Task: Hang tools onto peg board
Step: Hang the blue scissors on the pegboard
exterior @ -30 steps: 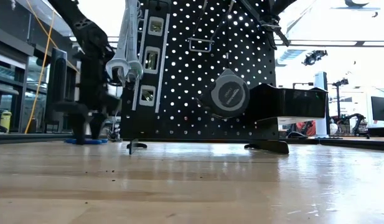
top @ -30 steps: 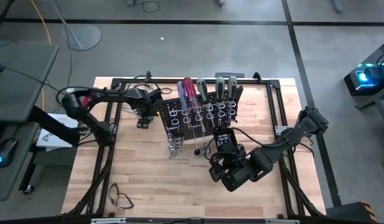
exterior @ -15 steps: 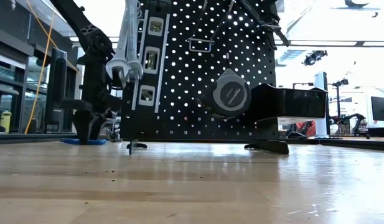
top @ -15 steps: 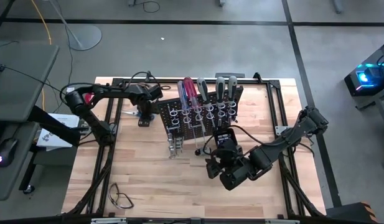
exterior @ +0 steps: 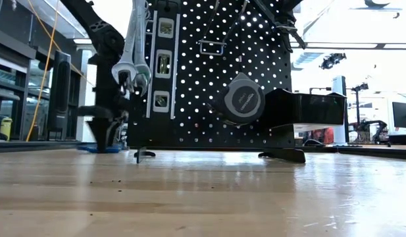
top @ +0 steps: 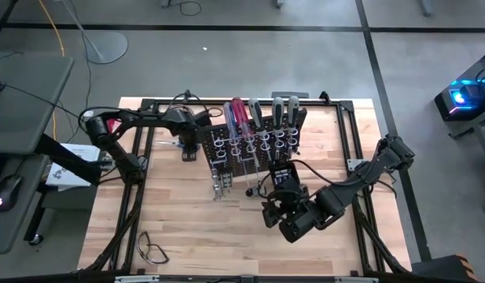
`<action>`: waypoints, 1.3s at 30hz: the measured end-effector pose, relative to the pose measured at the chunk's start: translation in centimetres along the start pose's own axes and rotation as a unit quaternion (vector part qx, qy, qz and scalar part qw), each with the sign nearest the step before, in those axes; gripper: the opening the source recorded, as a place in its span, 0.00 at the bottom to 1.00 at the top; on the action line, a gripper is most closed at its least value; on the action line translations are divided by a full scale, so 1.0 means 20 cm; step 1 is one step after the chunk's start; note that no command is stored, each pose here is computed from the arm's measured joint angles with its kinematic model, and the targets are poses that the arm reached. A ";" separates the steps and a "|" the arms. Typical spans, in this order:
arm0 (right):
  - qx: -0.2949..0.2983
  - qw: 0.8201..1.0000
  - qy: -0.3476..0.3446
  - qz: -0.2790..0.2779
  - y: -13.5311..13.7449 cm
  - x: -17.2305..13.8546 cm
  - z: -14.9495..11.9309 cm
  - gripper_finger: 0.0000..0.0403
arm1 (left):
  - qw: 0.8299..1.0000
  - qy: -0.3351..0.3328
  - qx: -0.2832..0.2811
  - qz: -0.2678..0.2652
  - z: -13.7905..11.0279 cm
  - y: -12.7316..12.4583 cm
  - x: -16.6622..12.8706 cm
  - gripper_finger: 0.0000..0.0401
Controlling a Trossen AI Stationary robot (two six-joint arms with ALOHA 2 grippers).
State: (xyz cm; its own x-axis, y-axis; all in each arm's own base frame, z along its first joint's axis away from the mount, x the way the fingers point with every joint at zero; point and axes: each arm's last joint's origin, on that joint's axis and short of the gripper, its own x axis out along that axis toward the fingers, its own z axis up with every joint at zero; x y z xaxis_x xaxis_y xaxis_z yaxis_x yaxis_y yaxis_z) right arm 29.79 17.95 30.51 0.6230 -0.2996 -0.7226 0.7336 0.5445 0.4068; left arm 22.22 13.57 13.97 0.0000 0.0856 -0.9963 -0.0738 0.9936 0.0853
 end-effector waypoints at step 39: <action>-0.023 1.000 -0.007 -0.005 0.00 0.00 0.01 0.62 | 0.992 -0.042 -0.120 0.005 0.14 -0.01 0.03 0.35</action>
State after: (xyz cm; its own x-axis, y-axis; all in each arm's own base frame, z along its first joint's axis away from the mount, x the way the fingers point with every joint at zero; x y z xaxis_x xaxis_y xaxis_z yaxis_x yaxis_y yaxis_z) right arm 29.80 17.80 30.49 0.6206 -0.3162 -0.7175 0.7264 0.5766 0.3741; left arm 25.01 13.72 13.44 0.0801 0.1119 -0.9905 -0.3103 0.9471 0.0819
